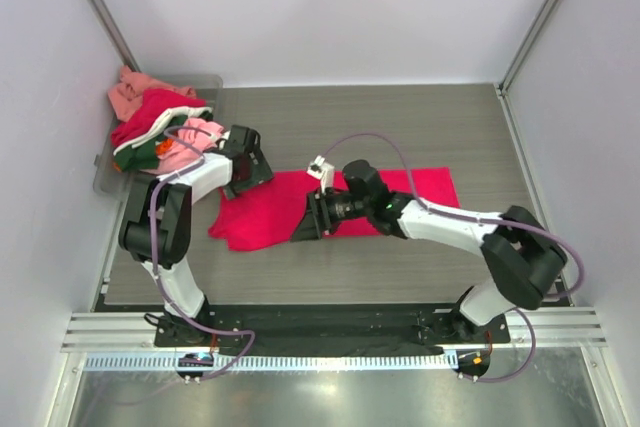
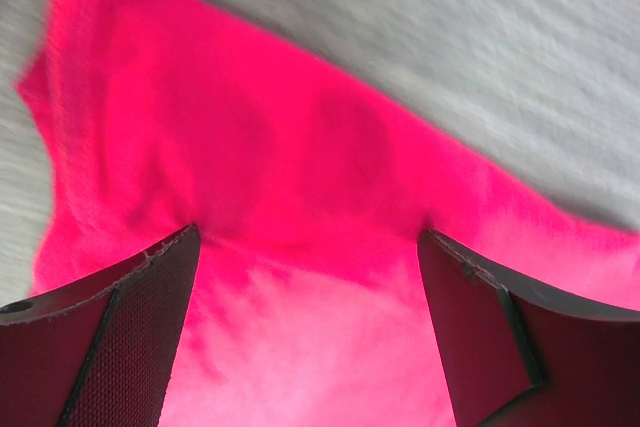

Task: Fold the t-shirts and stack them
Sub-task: Fold the tshirt

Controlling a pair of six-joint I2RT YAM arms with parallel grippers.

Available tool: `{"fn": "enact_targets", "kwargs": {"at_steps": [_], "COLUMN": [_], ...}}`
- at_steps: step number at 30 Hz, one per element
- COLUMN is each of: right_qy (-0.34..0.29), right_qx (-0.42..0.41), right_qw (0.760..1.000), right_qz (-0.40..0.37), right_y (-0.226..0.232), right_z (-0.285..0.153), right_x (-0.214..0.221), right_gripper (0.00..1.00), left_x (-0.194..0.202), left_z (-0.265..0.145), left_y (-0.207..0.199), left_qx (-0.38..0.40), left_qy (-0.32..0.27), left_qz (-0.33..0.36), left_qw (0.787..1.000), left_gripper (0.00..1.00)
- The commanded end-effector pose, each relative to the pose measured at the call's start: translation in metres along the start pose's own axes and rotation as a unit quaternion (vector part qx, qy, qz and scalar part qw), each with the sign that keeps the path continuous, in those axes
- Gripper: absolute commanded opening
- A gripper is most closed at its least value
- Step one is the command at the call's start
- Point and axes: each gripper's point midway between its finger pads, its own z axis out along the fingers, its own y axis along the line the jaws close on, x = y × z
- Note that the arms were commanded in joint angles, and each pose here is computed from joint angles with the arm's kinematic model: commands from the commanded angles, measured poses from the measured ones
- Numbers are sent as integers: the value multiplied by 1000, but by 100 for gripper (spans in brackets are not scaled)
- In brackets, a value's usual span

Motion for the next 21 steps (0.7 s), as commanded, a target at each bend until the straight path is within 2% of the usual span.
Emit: {"fn": "enact_targets", "kwargs": {"at_steps": [1,2,4,5,6,7,10,11,13,14,15,19,21], "right_qy": [-26,-53,-64,-91,-86,-102,-130,-138,-143,-155,-162,-205,-223], "right_qx": [186,245,311,355,390,432,542,569,611,644,648,701,713], "right_qw": [982,968,947,929,915,894,825,803,768,735,727,657,634], "right_qz": [15,18,44,46,60,70,93,109,130,145,161,189,200], "right_y": [-56,-75,-97,-110,-121,-132,-165,-175,-189,-198,-201,-214,-215], "right_z": [-38,-50,-73,-91,-104,-121,-175,-192,-215,-237,-242,-283,-296], "right_x": [-7,-16,-16,-23,-16,-19,-14,-11,-1,2,5,18,20], "right_gripper": [54,52,49,48,47,46,40,35,16,1,1,1,1], "left_x": [1,4,3,6,11,10,25,24,37,38,44,56,61], "left_z": [-25,-29,-45,-52,-55,-70,-82,-92,-92,-97,-96,-84,-76], "left_y": [-14,-14,-15,-13,-7,-9,5,5,13,13,16,28,29], "left_qx": [27,27,30,26,18,27,20,31,32,40,40,28,30], "left_qy": [-23,-25,-45,-47,-49,-67,-74,-83,-76,-79,-75,-78,-75], "left_qz": [30,33,40,44,48,51,54,39,33,13,10,-22,-33], "left_qw": [999,999,998,998,997,996,996,995,996,996,996,996,996], "left_gripper": [91,91,91,91,91,92,95,95,95,95,95,95,96]}}
